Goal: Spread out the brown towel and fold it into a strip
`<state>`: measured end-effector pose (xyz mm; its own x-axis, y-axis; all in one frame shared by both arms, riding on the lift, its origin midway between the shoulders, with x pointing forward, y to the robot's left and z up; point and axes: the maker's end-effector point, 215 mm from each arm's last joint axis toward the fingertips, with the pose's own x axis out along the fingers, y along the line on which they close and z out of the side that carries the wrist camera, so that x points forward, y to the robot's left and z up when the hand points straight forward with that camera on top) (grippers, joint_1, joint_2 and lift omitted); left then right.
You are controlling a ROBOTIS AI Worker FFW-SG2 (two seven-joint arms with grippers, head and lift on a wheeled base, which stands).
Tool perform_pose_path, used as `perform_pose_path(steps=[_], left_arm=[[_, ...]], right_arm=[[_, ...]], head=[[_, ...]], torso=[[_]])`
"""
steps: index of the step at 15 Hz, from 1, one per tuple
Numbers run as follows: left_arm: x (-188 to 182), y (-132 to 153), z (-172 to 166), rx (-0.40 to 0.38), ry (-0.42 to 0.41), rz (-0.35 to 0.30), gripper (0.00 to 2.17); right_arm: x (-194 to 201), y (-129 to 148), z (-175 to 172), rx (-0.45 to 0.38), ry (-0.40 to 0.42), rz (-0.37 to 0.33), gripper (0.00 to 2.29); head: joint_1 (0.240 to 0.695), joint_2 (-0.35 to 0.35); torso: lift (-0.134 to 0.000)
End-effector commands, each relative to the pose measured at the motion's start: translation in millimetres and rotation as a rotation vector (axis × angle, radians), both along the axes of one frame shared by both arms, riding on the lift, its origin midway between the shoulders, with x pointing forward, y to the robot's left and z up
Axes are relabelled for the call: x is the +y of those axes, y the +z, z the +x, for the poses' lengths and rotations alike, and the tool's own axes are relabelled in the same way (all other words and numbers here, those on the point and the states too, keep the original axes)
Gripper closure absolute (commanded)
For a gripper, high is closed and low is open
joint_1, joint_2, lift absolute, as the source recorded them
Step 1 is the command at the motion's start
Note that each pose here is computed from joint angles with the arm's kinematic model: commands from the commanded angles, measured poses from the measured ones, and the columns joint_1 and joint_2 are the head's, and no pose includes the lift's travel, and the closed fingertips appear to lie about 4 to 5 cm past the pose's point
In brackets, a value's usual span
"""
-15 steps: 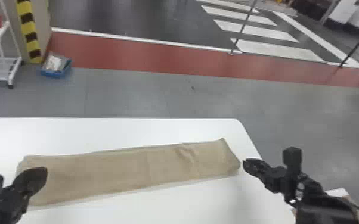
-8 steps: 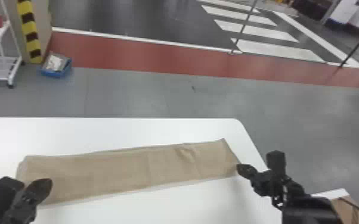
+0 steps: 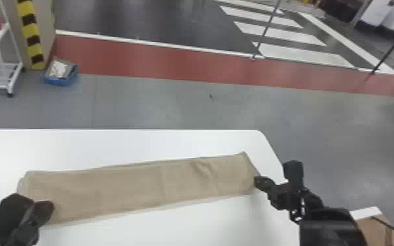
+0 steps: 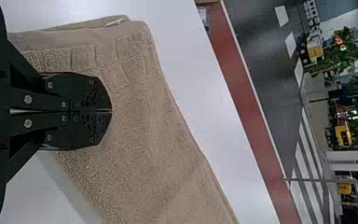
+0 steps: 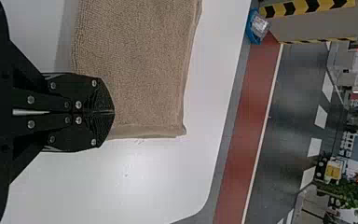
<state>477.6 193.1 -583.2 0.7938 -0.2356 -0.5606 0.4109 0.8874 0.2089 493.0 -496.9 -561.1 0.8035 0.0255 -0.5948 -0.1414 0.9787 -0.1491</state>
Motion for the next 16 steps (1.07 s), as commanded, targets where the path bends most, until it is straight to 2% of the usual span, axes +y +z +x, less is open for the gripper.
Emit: perform_pose_path(steps=[1,5,10,11,12,16], left_arm=[[1.7,-4.7,-1.7,0.010,-0.001,0.008,1.75],[12.0,-7.3,-2.9,0.020,0.006,0.024,1.75],[25.3,-7.0,-19.5,0.049,0.025,0.028,1.75],[29.5,-9.0,-24.5,0.064,0.031,0.030,1.75],[29.1,-6.7,-24.7,0.060,0.031,0.025,1.75],[44.2,-4.8,-34.6,0.062,0.049,0.024,1.75]], right_arm=[[6.0,-13.7,-4.1,0.055,0.003,0.008,1.86],[-4.4,-25.3,-26.2,0.114,-0.026,0.020,1.86],[-5.0,-32.5,-49.8,0.163,-0.054,0.039,1.86],[-1.7,-41.4,-60.7,0.187,-0.061,0.051,1.86],[-3.4,-33.5,-59.3,0.188,-0.069,0.050,1.86],[12.3,-30.7,-80.2,0.205,-0.076,0.095,1.86]], head=[[0.695,-0.339],[0.695,-0.332],[0.695,-0.341],[0.695,-0.343],[0.695,-0.342],[0.695,-0.326]], torso=[[0.000],[0.000],[0.000],[0.000],[0.000],[0.000]])
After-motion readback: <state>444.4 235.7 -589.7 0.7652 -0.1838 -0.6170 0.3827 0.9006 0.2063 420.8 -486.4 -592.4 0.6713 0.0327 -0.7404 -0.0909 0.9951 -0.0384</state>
